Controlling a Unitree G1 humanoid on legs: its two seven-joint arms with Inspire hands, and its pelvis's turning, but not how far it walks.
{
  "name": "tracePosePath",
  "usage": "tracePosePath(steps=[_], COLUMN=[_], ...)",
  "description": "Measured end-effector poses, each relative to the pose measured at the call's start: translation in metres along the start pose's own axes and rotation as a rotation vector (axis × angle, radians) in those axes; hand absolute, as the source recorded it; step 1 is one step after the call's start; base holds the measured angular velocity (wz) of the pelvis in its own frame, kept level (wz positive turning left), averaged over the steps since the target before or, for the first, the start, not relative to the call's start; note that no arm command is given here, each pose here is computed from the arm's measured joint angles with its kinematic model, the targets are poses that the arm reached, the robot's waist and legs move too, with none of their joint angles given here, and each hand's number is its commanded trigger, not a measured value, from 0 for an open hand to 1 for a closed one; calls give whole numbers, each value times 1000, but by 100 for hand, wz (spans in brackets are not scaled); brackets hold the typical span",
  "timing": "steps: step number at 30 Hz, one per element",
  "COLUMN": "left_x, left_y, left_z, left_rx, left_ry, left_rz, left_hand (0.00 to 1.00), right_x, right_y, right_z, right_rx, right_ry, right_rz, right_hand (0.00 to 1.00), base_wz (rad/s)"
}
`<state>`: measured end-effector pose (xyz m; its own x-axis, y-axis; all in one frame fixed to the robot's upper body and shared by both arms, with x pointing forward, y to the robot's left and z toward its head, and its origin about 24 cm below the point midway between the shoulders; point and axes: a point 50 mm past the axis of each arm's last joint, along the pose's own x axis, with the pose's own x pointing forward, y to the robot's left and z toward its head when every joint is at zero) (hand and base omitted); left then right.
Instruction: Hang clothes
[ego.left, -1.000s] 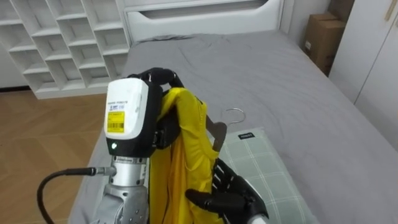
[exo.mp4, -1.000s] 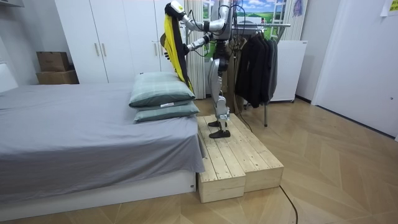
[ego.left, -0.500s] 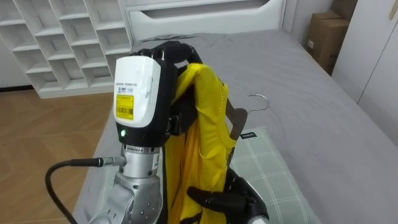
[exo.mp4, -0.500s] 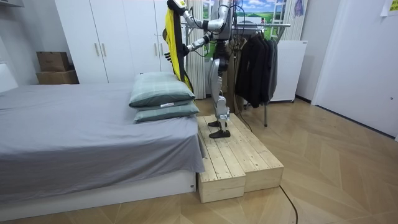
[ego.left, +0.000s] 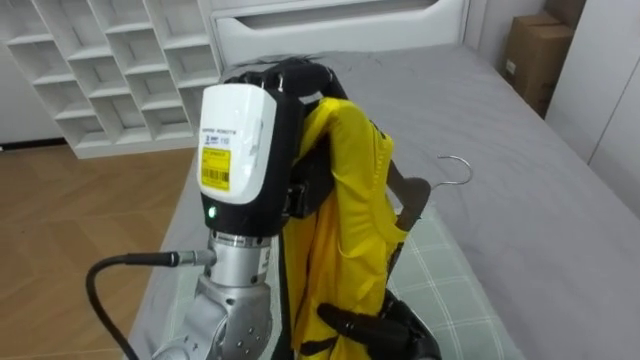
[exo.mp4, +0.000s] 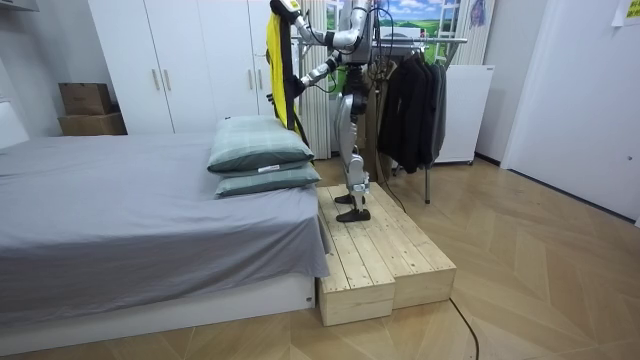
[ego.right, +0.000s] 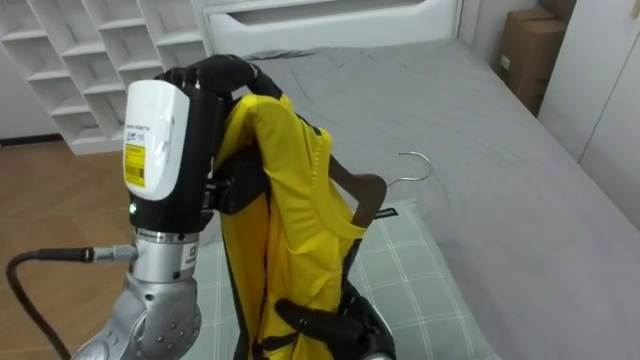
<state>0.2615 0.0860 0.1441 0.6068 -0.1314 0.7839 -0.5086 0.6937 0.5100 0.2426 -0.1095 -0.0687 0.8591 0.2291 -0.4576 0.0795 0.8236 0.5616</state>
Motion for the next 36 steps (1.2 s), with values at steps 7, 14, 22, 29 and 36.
tracePosePath(steps=[7, 14, 22, 29, 36], left_x=[-2, -6, -21, -23, -26], left_y=[-1, -1, -3, -3, -5], left_z=[0, -2, -7, -8, -10], left_rx=[2, 13, 29, 32, 36], left_ry=[-11, -25, 9, 13, 24], left_rz=[-25, -57, -110, -120, -132], left_hand=[100, 100, 100, 100, 100], right_x=[0, 0, 4, 8, 8], right_y=[-1, -1, 21, 29, 33], right_z=[1, 2, 18, 30, 39], right_rx=[2, -4, -193, -300, -336], right_ry=[-3, -8, -78, -126, -173], right_rz=[-21, -27, 26, 40, 33], right_hand=[0, 0, 0, 0, 0], base_wz=[0, 0, 0, 0, 0])
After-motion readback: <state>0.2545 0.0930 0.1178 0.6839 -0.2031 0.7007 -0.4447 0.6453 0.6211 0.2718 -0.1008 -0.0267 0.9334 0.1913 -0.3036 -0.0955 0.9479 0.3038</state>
